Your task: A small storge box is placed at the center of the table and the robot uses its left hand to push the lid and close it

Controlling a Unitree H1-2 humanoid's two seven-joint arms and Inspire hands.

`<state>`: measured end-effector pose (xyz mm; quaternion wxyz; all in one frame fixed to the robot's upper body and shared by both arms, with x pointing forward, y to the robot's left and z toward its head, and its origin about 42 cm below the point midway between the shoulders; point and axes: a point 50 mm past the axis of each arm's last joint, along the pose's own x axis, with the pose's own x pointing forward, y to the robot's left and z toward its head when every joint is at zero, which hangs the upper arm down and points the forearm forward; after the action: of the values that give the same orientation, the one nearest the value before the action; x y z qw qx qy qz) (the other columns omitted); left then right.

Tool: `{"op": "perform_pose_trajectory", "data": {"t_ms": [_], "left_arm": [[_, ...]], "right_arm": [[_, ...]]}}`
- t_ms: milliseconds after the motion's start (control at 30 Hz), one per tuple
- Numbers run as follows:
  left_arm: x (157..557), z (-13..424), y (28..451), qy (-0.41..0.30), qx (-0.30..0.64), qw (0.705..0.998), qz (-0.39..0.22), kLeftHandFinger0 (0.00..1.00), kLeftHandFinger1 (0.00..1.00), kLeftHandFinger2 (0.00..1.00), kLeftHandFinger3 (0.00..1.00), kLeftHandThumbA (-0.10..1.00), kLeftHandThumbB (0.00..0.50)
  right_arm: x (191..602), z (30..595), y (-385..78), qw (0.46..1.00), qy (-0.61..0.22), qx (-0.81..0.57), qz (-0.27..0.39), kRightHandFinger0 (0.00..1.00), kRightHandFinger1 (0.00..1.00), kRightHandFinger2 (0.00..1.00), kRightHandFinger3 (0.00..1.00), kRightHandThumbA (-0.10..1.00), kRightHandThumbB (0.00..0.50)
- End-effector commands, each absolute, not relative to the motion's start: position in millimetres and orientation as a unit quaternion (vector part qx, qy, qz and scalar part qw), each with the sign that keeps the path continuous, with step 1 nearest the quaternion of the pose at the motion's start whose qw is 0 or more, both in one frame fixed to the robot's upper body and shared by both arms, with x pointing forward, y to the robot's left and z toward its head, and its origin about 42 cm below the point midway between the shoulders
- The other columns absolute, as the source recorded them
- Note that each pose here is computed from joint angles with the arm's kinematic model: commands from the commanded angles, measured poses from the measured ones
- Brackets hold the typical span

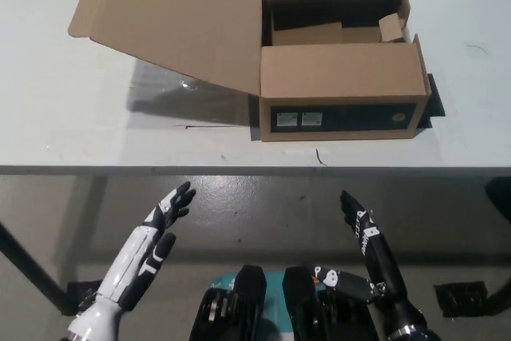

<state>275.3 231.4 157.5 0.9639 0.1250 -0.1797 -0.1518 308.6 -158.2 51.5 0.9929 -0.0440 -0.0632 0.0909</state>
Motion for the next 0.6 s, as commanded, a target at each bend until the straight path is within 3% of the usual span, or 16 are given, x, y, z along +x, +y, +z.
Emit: {"op": "perform_pose_trajectory", "data": {"t_ms": [0, 167, 567], "left_arm": [[267, 217, 234, -0.227, -0.058, 0.943, -0.236, 1.0, 1.0, 1.0, 1.0, 1.0, 0.35], [287, 239, 241, -0.192, -0.24, 0.916, -0.258, 1.0, 1.0, 1.0, 1.0, 1.0, 0.417], [338, 231, 254, -0.147, -0.408, 0.869, -0.236, 1.0, 1.0, 1.0, 1.0, 1.0, 0.385]], "right_arm": [[315, 68, -153, 0.987, -0.125, -0.046, 0.092, 1.0, 1.0, 1.0, 1.0, 1.0, 0.36], [314, 66, -153, 0.987, -0.122, -0.045, 0.093, 1.0, 1.0, 1.0, 1.0, 1.0, 0.373], [312, 65, -152, 0.987, -0.12, -0.045, 0.093, 1.0, 1.0, 1.0, 1.0, 1.0, 0.375]]}}
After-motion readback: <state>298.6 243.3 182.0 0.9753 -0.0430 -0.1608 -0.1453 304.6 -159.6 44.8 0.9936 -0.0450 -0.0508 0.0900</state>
